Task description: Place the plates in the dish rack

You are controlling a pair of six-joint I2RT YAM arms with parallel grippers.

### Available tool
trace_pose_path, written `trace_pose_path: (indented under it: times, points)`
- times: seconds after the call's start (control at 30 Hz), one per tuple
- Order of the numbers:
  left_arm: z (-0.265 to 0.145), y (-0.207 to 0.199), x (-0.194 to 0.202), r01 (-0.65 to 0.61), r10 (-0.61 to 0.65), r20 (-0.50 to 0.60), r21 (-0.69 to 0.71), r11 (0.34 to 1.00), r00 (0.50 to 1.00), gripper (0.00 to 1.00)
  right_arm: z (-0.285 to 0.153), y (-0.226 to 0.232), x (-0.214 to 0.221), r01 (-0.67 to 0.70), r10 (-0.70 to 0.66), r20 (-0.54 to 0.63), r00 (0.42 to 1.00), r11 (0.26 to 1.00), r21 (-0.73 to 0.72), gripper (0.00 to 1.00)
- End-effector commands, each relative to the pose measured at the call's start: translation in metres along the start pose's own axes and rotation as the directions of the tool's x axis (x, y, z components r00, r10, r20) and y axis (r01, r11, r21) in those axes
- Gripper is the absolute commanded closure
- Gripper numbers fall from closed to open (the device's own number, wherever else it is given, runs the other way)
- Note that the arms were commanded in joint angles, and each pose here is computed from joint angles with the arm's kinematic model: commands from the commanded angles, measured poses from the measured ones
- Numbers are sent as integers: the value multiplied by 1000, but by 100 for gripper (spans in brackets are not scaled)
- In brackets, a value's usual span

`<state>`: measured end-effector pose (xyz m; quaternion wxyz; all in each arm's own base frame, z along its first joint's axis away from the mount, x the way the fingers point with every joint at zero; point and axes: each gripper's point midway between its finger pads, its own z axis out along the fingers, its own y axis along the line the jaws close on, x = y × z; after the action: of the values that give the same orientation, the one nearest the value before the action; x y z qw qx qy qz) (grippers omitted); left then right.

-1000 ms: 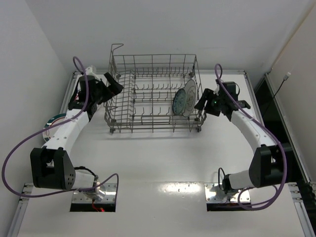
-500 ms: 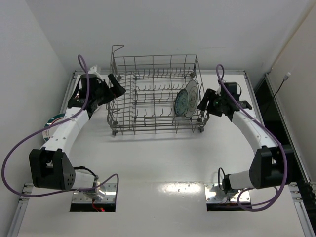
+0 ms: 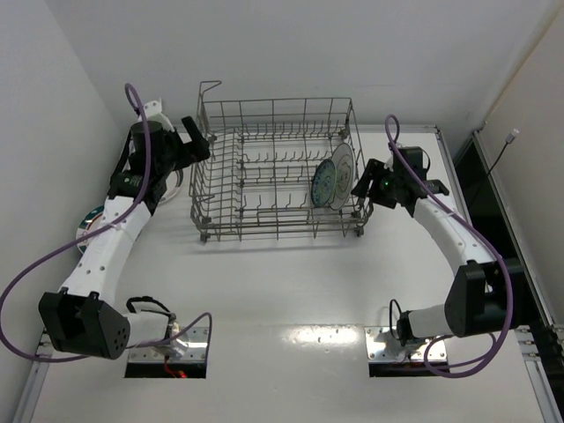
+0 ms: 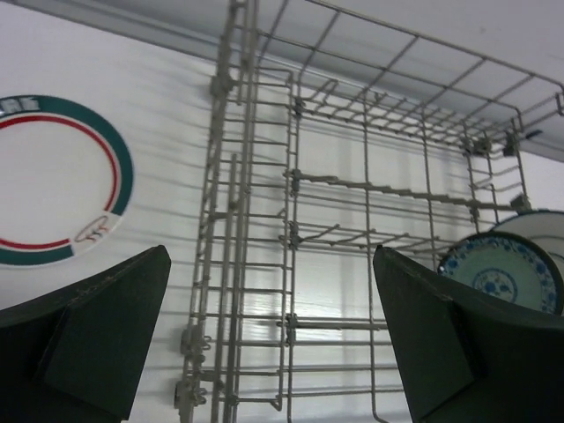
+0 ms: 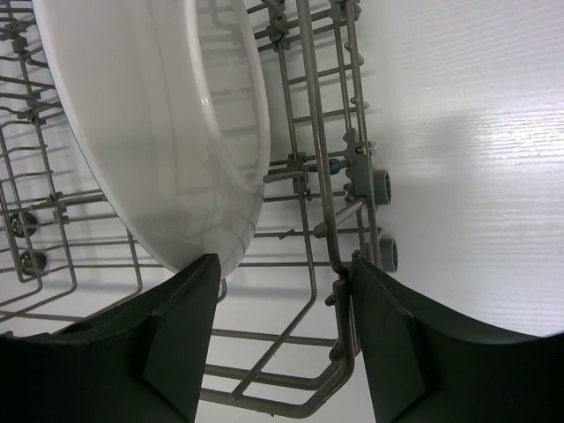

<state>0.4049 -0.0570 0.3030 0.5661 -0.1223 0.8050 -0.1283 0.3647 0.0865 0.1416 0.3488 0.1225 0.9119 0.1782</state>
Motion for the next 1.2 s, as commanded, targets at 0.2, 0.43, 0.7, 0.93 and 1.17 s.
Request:
trace_pose_path:
  times: [0.2,0.43,0.7,0.93,1.17]
  points:
    - [-27,134,-2,428,-375,212,-331,841,902,0,-6,7,-8,-12,13,34,999,999,-35,43]
    - [-76,226,47,714,-569,436,-495,494,697,0,-6,13,-3,-11,12,15,1000,997,-73,43]
    - [-132,299,75,756,-478,626,-640,137,616,0,2,17,8,-21,16,-43,999,994,-108,43]
    - [-160,342,114,720,-447,664,-691,-60,599,0,2,22,10,-24,16,-64,998,991,-133,43]
    - [-161,363,156,650,-450,602,-758,-61,660,0,2,24,16,0,-16,-121,993,992,-129,43]
